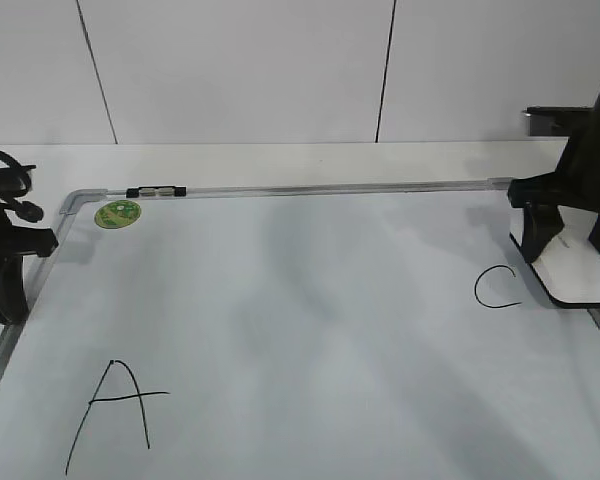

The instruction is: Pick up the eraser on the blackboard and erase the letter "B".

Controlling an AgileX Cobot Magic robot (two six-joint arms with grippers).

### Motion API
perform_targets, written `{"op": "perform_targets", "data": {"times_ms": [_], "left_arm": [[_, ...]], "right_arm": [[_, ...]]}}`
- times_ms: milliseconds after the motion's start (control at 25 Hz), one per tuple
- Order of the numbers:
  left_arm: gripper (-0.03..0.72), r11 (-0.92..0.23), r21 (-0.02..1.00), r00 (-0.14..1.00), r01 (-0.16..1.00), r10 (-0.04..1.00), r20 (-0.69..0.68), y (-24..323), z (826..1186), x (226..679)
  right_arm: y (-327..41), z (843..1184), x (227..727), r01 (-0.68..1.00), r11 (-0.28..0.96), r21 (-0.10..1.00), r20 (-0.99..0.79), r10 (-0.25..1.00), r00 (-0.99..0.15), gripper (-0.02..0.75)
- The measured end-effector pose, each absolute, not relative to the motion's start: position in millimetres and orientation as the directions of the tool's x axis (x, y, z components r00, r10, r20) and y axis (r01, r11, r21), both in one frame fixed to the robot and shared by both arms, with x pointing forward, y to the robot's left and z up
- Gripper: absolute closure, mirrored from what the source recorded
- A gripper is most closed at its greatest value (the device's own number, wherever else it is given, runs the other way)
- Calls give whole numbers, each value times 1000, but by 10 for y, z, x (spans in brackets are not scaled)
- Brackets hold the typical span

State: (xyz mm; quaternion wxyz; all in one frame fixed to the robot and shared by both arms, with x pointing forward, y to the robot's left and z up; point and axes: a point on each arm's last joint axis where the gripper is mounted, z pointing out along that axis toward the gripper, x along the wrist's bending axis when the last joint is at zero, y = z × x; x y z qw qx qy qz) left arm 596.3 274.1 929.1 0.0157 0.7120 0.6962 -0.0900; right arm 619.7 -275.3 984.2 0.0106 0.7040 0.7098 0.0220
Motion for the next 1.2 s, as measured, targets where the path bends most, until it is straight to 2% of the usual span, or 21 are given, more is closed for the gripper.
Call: {"op": "perform_targets", "data": {"times_ms": [440,680,880,1200], "left_arm": [[671,-30,-103,14,994,988,-151,2740,9291,5963],[671,-30,-103,14,994,988,-151,2740,9291,5963],[671,-30,-103,14,994,988,-151,2740,9291,5963],[672,-30,-104,14,994,988,-151,2740,9291,5962]], "right_arm": [[-2753,9696,6200,999,9,-40,12,1000,-8,94],[-2741,9957,6356,999,8,50,19,1000,-9,95],[-2733,10072,6409,996,5,90,27,1000,-8,130],[-2709,10572,6085,982,-12,188,81,997,-3,148]]}}
